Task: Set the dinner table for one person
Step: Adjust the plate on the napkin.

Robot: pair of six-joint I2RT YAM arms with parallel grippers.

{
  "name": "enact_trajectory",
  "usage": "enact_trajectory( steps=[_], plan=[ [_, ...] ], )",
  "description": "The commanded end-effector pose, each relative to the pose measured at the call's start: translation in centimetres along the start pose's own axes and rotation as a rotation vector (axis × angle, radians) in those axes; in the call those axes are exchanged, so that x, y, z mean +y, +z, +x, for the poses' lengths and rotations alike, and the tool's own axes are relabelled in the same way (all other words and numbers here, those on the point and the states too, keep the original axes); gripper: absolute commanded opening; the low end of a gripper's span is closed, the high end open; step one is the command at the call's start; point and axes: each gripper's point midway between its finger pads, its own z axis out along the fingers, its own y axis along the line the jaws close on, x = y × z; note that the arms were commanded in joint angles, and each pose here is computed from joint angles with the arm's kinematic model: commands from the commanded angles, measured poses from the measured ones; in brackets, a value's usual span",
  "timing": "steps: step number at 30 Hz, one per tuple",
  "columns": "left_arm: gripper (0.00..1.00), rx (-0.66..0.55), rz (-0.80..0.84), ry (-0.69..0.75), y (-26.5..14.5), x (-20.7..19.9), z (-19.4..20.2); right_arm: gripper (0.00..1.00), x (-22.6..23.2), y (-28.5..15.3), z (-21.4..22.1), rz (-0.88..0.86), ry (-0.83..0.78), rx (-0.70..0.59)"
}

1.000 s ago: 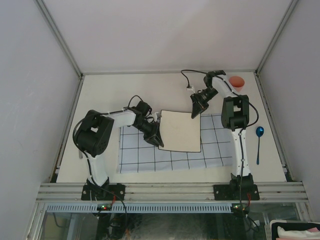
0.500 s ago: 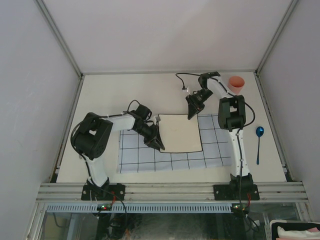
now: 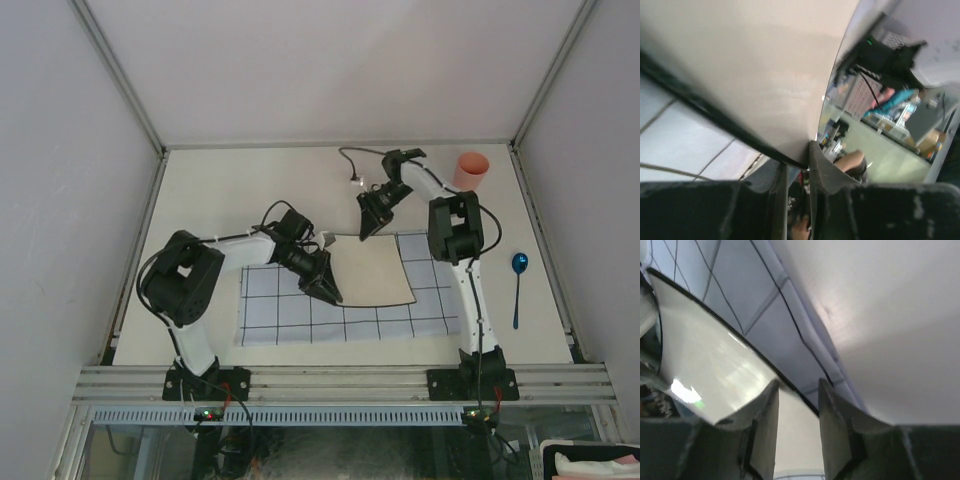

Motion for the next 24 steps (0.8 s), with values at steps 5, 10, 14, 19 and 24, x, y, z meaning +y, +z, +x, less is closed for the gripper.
enact_trajectory(
  steps=[5, 10, 14, 19, 24],
  plan=[
    [0.0, -0.038, 0.405, 0.621, -2.2, -11.2, 1.2, 0.0, 9.9, 7.0, 1.3, -0.207, 0.044, 0.133],
    [0.0, -0.008, 0.343, 0.559, -2.1, -6.2, 1.7, 0.0, 9.3, 6.9, 2.6, -0.216, 0.062, 0.127],
    [0.0, 0.03, 0.303, 0.518, -1.8, -4.1, 1.6, 0.0, 8.6, 6.4, 2.9, -0.219, 0.074, 0.102],
    [0.0, 0.101, 0.276, 0.507, -0.9, -2.8, 1.2, 0.0, 7.9, 5.3, 2.1, -0.199, 0.065, 0.078],
    [0.0, 0.151, 0.261, 0.489, -0.2, -1.3, 1.4, 0.0, 7.2, 3.6, 1.2, -0.175, 0.065, 0.037]
  ],
)
